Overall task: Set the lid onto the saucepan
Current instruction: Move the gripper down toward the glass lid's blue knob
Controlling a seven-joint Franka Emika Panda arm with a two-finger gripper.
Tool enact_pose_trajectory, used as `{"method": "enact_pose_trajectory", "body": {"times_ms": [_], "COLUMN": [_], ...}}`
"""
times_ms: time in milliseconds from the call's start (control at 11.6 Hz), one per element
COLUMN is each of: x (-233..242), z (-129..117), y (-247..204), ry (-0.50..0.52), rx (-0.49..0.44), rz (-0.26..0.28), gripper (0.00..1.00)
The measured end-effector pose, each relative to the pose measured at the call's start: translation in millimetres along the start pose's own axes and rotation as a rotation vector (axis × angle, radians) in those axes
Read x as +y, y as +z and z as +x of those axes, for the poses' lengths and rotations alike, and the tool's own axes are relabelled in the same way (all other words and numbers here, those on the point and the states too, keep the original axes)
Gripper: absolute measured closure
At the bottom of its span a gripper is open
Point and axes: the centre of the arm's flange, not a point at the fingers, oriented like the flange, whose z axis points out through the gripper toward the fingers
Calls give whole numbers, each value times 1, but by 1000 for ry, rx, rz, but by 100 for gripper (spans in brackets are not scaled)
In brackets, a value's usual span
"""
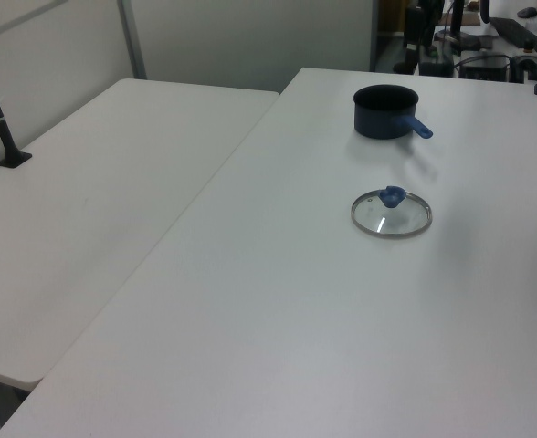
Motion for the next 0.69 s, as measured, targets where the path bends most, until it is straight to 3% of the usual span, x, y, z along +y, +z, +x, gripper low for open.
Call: {"method": "enact_pose_trajectory", "body": {"times_ms": [691], "x": [-3], "z": [-2], "y": [2], "ry": [-10], "rx": [-24], "rz": [0], "gripper": [0]}}
